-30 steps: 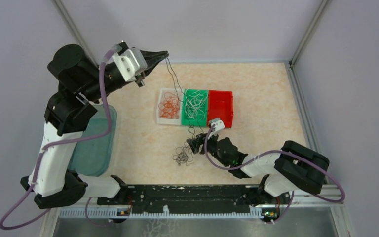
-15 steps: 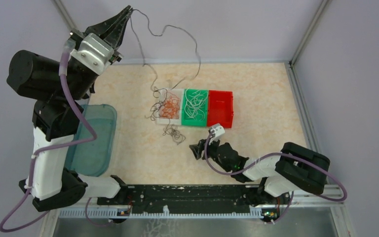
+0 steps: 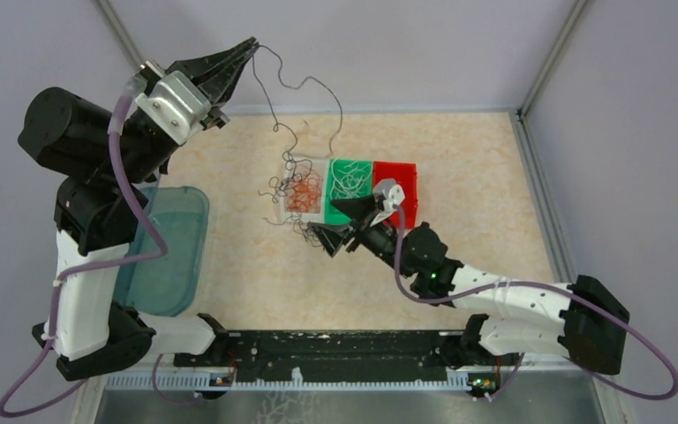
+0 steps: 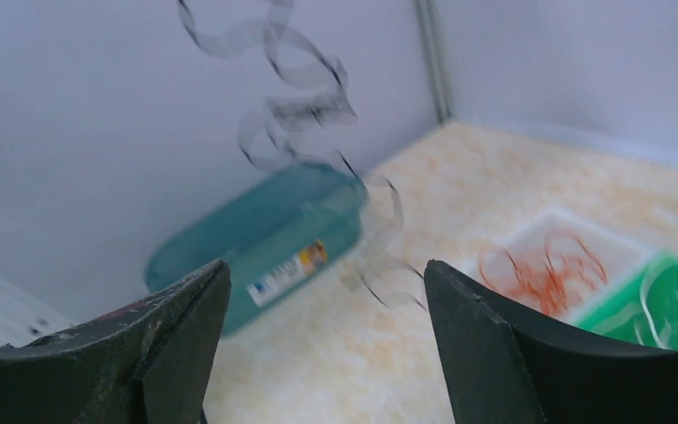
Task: Untangle the cables
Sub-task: Untie the cable.
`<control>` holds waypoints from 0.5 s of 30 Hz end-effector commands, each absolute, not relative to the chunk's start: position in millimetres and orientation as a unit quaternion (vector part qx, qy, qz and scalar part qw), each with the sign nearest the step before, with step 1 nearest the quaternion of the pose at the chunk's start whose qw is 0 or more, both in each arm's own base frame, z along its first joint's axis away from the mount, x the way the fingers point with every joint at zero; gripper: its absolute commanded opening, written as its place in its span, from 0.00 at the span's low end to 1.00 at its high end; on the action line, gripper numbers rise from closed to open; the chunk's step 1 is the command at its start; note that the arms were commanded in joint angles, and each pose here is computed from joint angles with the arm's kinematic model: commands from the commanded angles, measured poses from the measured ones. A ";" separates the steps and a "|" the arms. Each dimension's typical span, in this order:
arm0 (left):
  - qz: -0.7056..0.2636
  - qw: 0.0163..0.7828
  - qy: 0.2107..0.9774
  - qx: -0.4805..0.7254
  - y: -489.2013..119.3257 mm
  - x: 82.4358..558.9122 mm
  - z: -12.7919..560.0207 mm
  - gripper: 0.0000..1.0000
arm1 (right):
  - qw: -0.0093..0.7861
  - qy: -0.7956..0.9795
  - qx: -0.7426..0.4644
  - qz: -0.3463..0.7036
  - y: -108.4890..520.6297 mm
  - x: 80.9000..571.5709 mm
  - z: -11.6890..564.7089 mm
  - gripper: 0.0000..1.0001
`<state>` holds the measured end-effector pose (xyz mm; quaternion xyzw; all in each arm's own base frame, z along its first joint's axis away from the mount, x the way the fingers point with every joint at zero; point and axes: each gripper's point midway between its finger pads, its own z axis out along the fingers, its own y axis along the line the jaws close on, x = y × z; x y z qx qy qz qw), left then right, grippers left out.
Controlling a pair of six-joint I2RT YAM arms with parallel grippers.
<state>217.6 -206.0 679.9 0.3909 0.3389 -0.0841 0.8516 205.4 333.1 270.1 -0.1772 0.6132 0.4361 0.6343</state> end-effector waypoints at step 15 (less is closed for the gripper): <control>-0.259 0.737 0.366 0.505 -245.4 165.4 604.6 0.00 | 0.629 0.449 -0.349 0.531 352.2 156.2 430.0 0.89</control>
